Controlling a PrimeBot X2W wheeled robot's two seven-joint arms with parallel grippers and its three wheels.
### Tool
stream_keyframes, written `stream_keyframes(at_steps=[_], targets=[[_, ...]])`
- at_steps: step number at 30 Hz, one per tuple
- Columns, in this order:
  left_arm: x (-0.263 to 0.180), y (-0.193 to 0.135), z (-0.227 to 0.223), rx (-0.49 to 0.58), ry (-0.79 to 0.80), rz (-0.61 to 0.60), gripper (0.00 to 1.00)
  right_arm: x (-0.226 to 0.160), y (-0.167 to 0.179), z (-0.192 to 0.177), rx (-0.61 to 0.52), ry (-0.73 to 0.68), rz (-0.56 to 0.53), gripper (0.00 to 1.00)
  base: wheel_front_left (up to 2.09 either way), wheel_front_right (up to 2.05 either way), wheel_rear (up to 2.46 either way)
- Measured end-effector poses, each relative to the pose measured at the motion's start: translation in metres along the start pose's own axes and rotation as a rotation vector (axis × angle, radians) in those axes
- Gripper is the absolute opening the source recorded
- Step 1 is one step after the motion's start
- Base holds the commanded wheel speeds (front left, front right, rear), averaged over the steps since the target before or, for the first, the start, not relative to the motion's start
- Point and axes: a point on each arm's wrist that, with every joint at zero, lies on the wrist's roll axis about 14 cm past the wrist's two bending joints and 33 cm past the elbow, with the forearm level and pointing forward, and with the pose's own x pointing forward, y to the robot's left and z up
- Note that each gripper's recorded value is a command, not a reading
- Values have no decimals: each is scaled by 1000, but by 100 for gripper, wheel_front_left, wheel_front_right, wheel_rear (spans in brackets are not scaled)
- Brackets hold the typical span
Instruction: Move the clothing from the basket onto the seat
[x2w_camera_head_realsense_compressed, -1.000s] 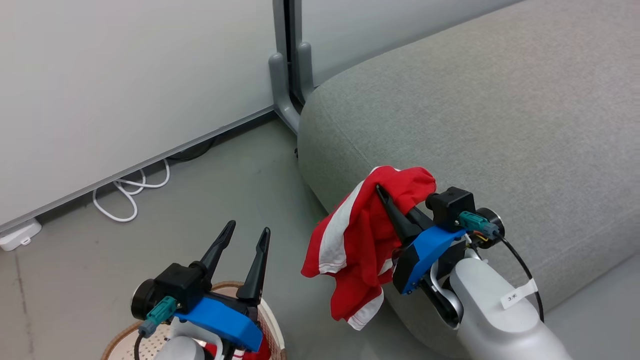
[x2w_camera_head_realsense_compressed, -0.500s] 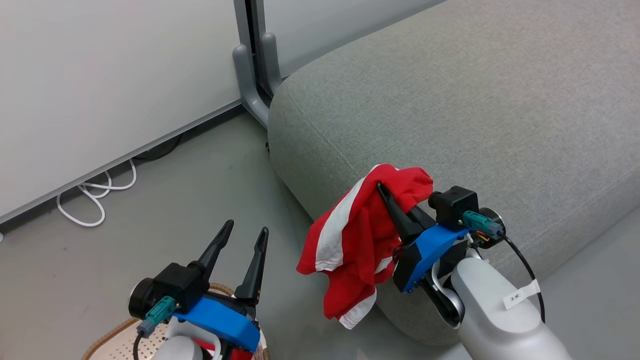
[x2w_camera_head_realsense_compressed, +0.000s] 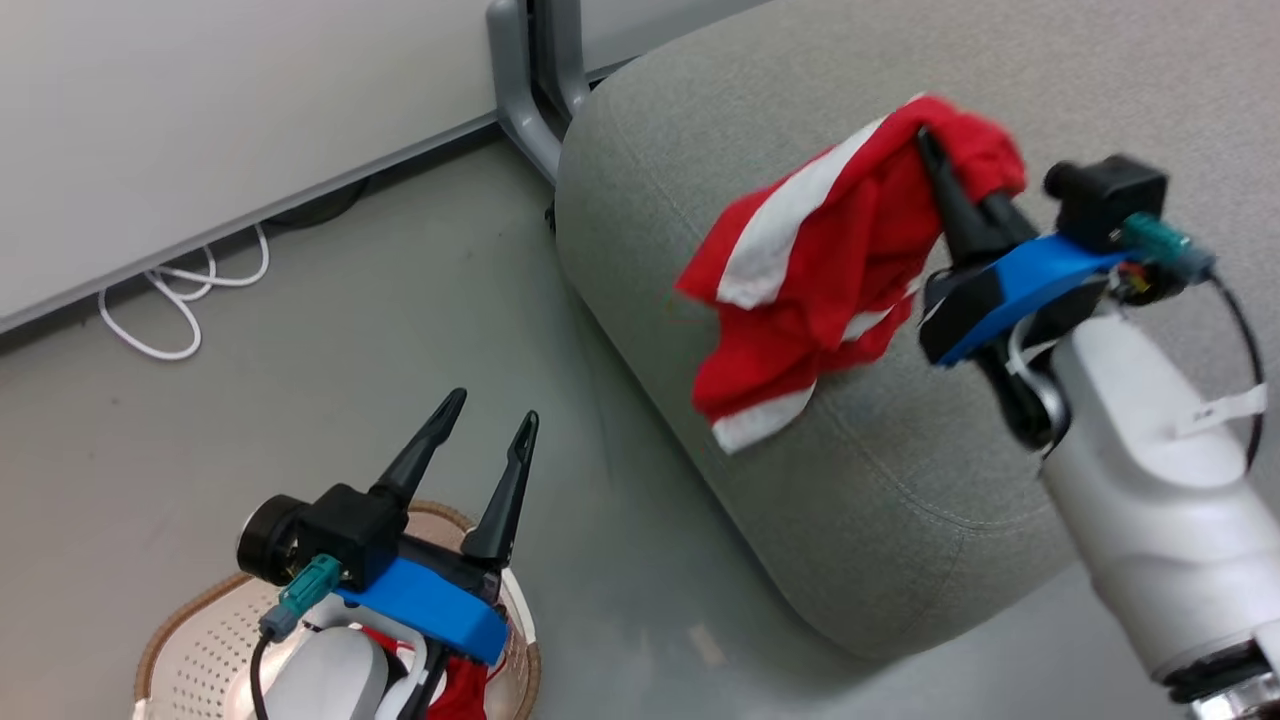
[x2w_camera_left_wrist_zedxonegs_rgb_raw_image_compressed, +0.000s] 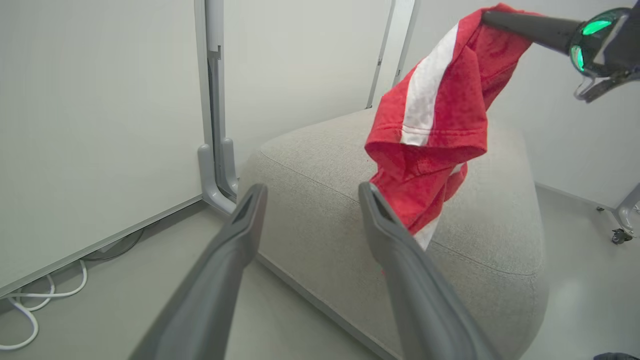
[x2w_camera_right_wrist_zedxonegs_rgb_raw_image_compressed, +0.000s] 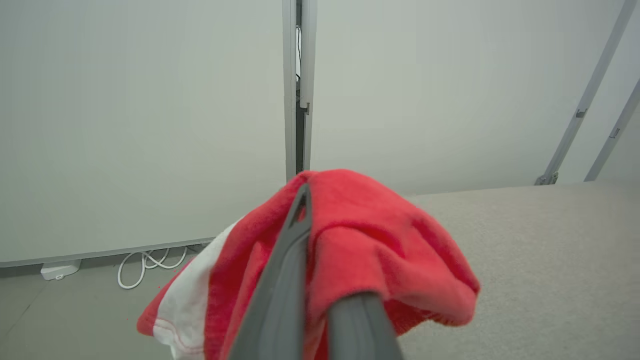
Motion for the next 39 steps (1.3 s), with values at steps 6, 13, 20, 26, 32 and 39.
stream_keyframes(at_steps=[6, 13, 20, 26, 32, 39], targets=[[3, 30, -5, 21, -9, 7, 100, 45, -44, 40, -87, -85, -69, 0, 0, 0, 0], [5, 73, -19, 49, -15, 10, 100, 84, -105, 60, -148, -147, -210, 0, 0, 0, 0], [-7, 118, -51, 51, 22, 54, 100, 110, -131, 28, -171, -132, -306, 0, 0, 0, 0], [-10, 136, -80, 33, 61, 62, 100, 117, -119, -52, -172, -2, -327, 0, 0, 0, 0], [-8, 135, -97, -5, 75, 49, 100, 102, -112, -116, -146, 135, -355, 0, 0, 0, 0], [-5, 134, -98, -4, 76, 42, 100, 95, -112, -127, -138, 169, -370, 0, 0, 0, 0]])
